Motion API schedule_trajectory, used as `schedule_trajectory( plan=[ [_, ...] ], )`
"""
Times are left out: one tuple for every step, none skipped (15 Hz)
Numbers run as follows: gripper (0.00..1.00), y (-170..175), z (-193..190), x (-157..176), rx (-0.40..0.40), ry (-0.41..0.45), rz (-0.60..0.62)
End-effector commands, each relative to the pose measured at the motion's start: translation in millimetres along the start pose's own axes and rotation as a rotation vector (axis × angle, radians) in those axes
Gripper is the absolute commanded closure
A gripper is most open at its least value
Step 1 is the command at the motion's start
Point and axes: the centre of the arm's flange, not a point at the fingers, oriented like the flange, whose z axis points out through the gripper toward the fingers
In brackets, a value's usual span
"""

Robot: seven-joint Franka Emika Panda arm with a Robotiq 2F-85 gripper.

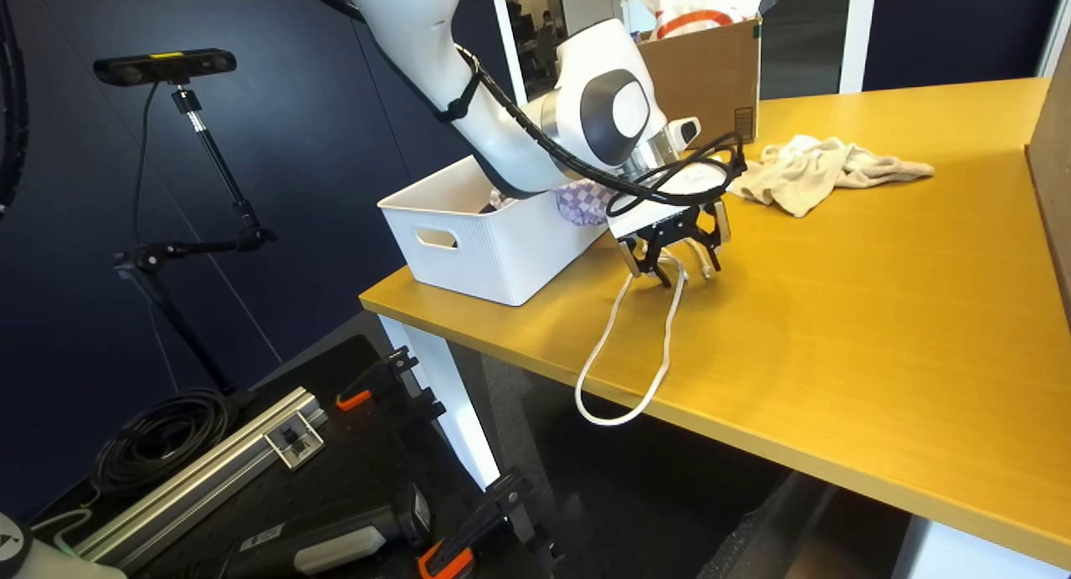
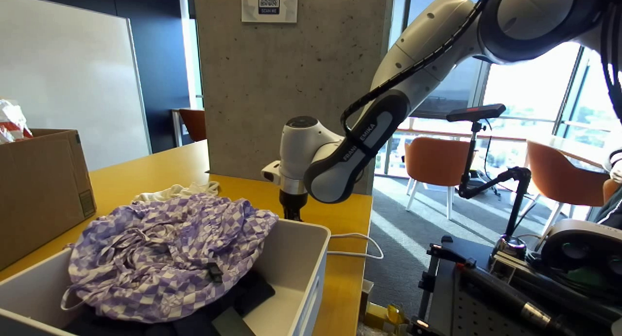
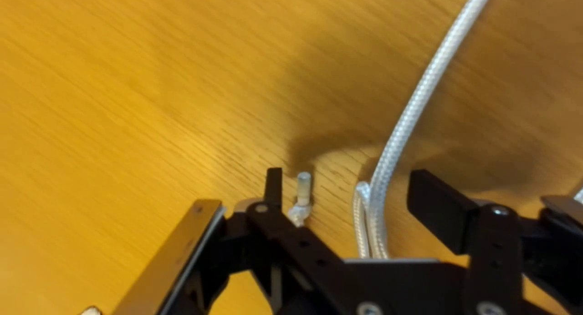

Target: Put the rope inside basket

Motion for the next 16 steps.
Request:
schedule_trajectory(
  plan=[
    [0.00, 13.9, -21.2, 20.9, -0.001, 0.030, 0.002],
    [0.00, 17.6, -23.7, 25.8, -0.006, 0.041, 0.004],
    [0.00, 21.2, -25.8, 30.3, -0.004, 0.052, 0.005],
    [0.00, 24.7, -24.0, 34.3, 0.009, 0.063, 0.008],
    [0.00, 25.5, -23.8, 35.8, 0.025, 0.072, 0.010],
    [0.00, 26.8, -23.1, 38.2, 0.046, 0.079, 0.011],
    [0.00, 26.3, -20.9, 38.6, 0.078, 0.085, 0.013],
    [0.00, 26.0, -19.8, 39.7, 0.101, 0.091, 0.014],
    [0.00, 25.4, -18.6, 39.6, 0.120, 0.097, 0.013],
    [0.00, 25.7, -16.1, 39.5, 0.134, 0.099, 0.016],
    [0.00, 25.9, -13.1, 34.3, 0.145, 0.098, 0.018],
    [0.00, 27.3, -9.8, 30.9, 0.156, 0.096, 0.020],
    [0.00, 26.8, -5.2, 25.6, 0.165, 0.092, 0.020],
    [0.00, 26.9, -1.6, 21.8, 0.174, 0.088, 0.020],
    [0.00, 26.9, 1.7, 18.6, 0.179, 0.085, 0.016],
    [0.00, 26.4, 8.2, 16.6, 0.181, 0.085, 0.007]
  ],
)
